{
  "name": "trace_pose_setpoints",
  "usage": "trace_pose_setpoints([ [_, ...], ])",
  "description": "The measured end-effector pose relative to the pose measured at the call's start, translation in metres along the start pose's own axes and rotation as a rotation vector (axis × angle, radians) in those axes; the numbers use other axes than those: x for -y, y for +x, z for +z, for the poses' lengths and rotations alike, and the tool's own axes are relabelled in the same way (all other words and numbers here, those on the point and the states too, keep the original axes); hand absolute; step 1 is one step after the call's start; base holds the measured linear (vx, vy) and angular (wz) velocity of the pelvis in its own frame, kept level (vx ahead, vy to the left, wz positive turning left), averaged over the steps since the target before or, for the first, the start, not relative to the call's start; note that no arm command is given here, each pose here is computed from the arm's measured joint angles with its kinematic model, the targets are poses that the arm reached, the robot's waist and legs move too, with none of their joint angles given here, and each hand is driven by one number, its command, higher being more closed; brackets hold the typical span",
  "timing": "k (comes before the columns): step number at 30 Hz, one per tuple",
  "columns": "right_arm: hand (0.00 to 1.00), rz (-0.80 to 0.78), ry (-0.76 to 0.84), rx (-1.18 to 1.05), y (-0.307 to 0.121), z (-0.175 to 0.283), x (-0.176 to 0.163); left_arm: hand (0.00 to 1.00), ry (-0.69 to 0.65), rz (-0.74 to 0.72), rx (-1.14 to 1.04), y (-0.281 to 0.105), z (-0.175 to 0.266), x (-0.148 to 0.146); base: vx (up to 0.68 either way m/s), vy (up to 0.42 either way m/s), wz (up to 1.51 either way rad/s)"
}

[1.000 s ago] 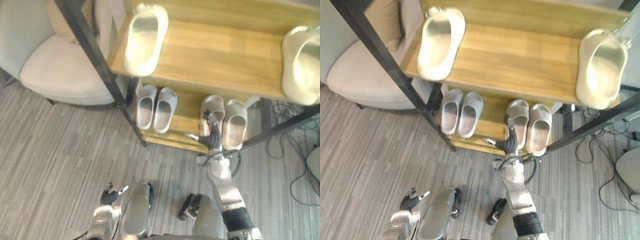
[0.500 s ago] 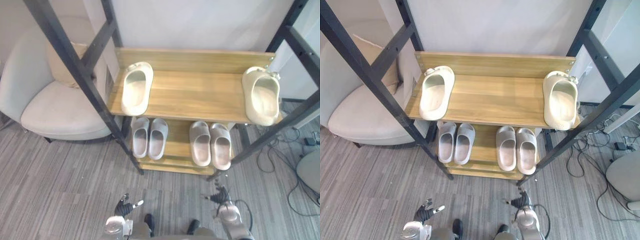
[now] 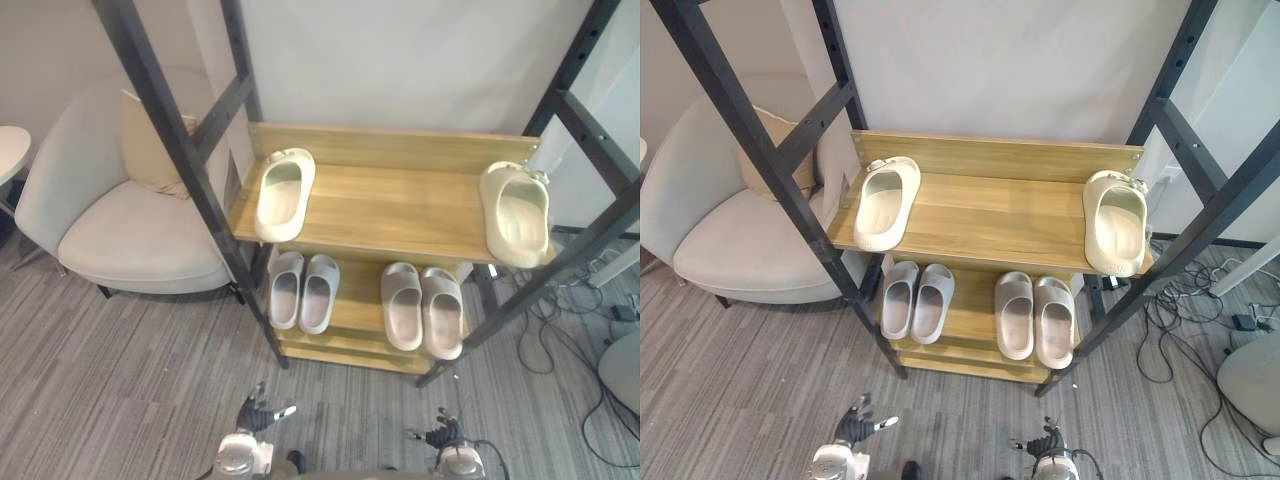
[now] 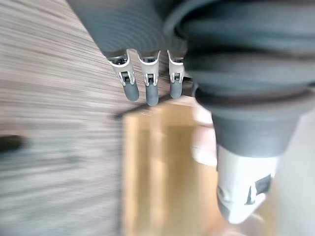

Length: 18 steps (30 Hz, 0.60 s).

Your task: Organize the slippers on the shoe rack

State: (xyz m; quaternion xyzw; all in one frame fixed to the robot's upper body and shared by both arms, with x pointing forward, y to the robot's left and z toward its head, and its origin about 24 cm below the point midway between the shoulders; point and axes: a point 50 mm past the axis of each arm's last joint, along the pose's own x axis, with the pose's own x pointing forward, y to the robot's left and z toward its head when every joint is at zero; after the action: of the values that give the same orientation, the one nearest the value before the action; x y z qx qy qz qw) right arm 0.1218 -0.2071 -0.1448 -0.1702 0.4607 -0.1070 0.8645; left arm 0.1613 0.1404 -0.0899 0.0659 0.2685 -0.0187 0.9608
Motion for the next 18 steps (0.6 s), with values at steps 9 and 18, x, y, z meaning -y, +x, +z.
trace_pose_setpoints([
  [9,0.0,0.004,-0.009,-0.002,0.001,-0.001,0.001,0.0,-0.063,-0.084,0.422,-0.029,0.081,0.013,0.0,-0.006,0.04],
  [18,0.0,0.006,-0.027,-0.013,0.003,-0.006,0.005,0.0,-0.175,-0.113,0.77,-0.06,0.15,0.015,0.01,-0.003,0.06],
])
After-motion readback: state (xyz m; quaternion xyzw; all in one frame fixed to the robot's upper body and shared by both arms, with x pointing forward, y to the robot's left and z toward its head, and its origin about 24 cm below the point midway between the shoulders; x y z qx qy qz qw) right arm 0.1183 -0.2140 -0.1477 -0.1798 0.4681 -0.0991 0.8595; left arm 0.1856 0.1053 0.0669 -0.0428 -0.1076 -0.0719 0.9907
